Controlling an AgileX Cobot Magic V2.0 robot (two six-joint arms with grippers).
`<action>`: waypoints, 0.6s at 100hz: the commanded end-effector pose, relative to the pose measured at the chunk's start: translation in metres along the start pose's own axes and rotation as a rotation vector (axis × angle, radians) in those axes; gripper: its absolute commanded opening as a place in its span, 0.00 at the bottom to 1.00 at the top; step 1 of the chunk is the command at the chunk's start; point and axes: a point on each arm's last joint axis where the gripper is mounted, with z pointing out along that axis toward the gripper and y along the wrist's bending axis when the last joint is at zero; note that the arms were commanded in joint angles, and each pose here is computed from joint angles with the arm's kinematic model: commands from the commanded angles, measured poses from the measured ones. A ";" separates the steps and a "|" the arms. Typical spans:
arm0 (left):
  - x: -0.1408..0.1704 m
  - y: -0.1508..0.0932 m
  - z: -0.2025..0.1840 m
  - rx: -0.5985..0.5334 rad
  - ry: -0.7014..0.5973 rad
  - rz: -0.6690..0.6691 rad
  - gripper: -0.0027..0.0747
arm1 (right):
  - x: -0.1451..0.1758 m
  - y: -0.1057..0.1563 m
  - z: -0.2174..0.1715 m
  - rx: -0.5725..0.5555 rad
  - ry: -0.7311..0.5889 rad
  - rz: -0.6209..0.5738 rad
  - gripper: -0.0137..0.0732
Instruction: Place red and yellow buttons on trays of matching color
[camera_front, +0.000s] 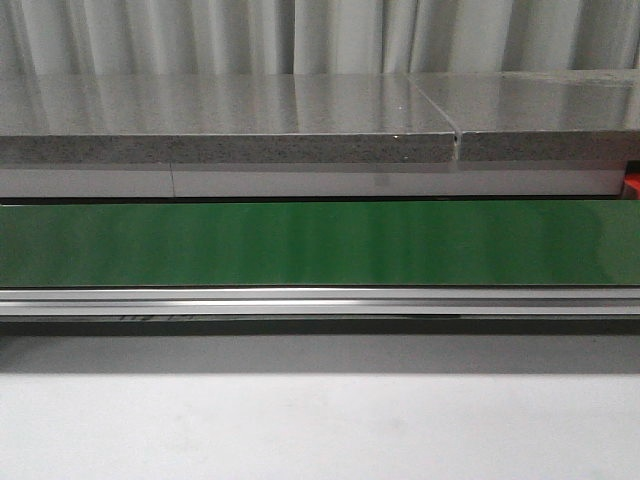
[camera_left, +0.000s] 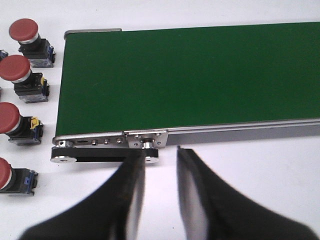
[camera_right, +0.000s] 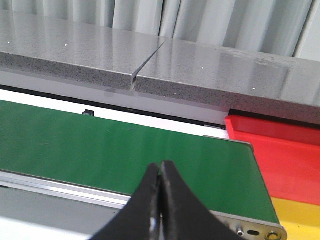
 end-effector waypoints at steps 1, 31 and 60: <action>-0.013 -0.001 -0.007 0.007 -0.076 -0.006 0.59 | -0.011 -0.001 -0.002 0.011 -0.103 -0.010 0.08; -0.017 -0.006 -0.008 0.064 -0.125 -0.068 0.90 | -0.011 -0.001 -0.002 0.011 -0.103 -0.010 0.08; -0.012 0.011 -0.008 -0.064 -0.080 -0.289 0.88 | -0.011 -0.001 -0.002 0.011 -0.103 -0.010 0.08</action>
